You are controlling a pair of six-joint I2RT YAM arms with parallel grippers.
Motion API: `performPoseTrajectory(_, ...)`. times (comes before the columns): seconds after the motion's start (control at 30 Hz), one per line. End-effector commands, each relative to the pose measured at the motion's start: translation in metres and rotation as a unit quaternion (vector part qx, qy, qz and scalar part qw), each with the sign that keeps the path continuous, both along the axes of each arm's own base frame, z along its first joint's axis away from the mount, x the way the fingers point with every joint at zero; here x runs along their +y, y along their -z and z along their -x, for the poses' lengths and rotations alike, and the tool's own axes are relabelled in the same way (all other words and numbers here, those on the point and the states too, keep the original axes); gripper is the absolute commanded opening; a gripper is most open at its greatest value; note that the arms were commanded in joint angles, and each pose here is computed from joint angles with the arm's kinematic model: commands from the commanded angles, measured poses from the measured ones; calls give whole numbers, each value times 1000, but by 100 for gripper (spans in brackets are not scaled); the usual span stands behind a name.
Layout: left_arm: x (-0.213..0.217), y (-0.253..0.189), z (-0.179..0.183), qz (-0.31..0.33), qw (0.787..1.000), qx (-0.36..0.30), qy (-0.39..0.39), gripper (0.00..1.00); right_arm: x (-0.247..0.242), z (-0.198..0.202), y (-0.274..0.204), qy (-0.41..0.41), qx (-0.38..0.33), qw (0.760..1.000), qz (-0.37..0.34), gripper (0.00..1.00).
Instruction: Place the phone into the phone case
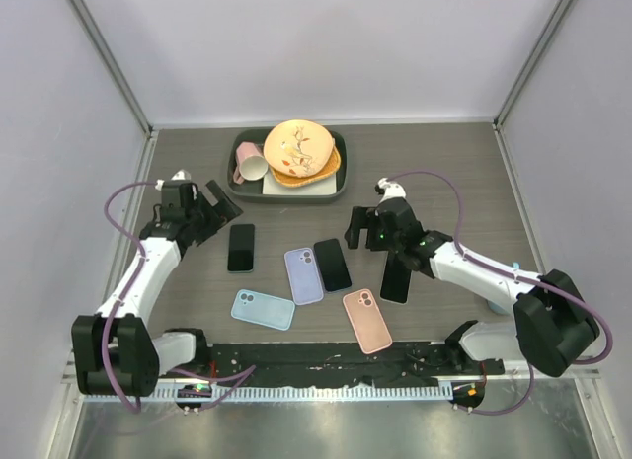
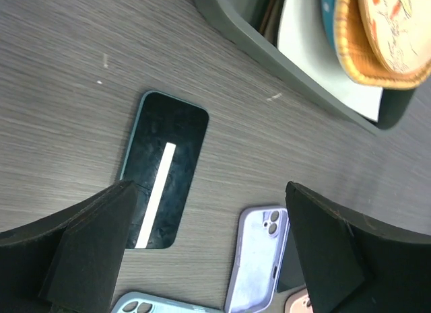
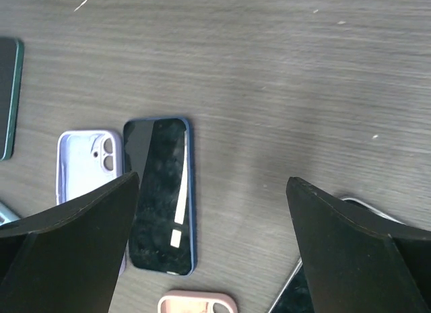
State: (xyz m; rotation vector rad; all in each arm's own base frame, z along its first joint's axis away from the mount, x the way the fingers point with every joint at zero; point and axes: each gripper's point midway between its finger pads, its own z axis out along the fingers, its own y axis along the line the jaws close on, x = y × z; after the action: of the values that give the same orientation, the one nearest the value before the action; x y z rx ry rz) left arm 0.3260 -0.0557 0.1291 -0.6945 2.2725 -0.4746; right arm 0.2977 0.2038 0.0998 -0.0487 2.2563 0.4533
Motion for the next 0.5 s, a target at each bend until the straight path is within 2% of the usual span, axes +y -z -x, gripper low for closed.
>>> performPoseTrajectory(0.0, -25, -25, -2, 29, 994, -71, 74, 98, 34, 16, -8, -57, 9, 998, -24, 96)
performPoseTrajectory(0.07, -47, -26, 3, 34, 989, -78, 122, 97, 39, 20, -4, -65, 20, 997, -21, 96)
performPoseTrajectory(0.2, -82, -9, 15, -9, 980, -38, 197, 82, 43, 24, 5, -71, 29, 997, -28, 95)
performPoseTrajectory(0.23, -96, 9, 27, -31, 970, -3, 240, 79, 43, 24, 5, -72, 29, 997, -27, 94)
performPoseTrajectory(0.27, -103, 8, 26, -44, 965, -2, 258, 72, 43, 24, 6, -72, 29, 997, -26, 94)
performPoseTrajectory(0.3, -109, 15, 29, -58, 961, 10, 271, 69, 43, 23, 7, -71, 30, 997, -25, 94)
performPoseTrajectory(0.47, -135, 56, 42, -128, 934, 70, 325, 66, 42, 21, 8, -72, 29, 997, -14, 94)
